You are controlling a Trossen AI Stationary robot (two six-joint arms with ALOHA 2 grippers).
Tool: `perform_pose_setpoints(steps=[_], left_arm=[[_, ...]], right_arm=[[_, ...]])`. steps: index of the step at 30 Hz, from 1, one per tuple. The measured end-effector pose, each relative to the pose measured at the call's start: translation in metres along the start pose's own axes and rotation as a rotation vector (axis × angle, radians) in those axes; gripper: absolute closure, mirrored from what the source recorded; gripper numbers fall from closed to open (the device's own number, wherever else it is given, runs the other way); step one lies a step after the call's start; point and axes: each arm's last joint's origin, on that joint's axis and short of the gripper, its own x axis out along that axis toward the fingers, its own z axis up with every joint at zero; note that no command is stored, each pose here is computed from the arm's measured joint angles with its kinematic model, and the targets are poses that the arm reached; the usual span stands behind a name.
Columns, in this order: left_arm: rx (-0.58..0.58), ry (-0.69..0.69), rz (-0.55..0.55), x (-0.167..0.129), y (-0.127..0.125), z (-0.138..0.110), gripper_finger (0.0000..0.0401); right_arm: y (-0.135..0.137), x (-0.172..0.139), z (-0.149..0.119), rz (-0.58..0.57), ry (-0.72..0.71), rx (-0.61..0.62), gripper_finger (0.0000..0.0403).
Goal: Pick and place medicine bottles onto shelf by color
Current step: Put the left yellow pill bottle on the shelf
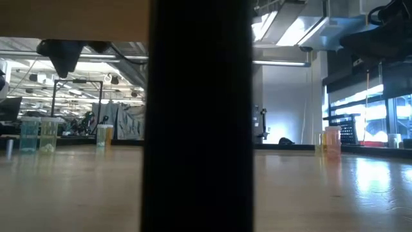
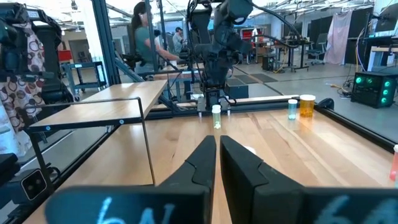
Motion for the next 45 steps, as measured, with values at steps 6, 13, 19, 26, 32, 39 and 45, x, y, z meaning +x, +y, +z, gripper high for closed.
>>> perform_pose_setpoints(steps=[6, 13, 19, 26, 32, 39, 45], left_arm=[[-0.022, 0.024, 0.032, 0.009, -0.004, 0.006, 0.0262], [0.011, 0.056, 0.080, 0.020, -0.010, 0.007, 0.0262], [0.062, 0.068, 0.107, 0.028, -0.019, 0.006, 0.0262], [0.079, 0.046, 0.118, 0.031, -0.023, 0.002, 0.0262], [0.075, 0.066, 0.151, 0.047, -0.018, -0.006, 0.0262], [0.071, 0.062, 0.165, 0.061, -0.014, -0.010, 0.0262], [0.075, 0.041, 0.159, 0.067, -0.013, -0.010, 0.0262]], right_arm=[[0.000, -0.004, 0.015, -0.005, 0.060, 0.021, 0.0376], [0.000, -0.006, 0.032, -0.008, 0.070, 0.052, 0.0376], [0.001, -0.005, 0.047, -0.014, 0.096, 0.038, 0.0376], [0.004, 0.000, 0.064, -0.065, 0.173, 0.028, 0.0376], [0.007, 0.006, 0.081, -0.069, 0.191, 0.017, 0.0376], [0.009, 0.010, 0.086, -0.070, 0.203, 0.012, 0.0376], [0.009, 0.010, 0.085, -0.071, 0.207, 0.011, 0.0376]])
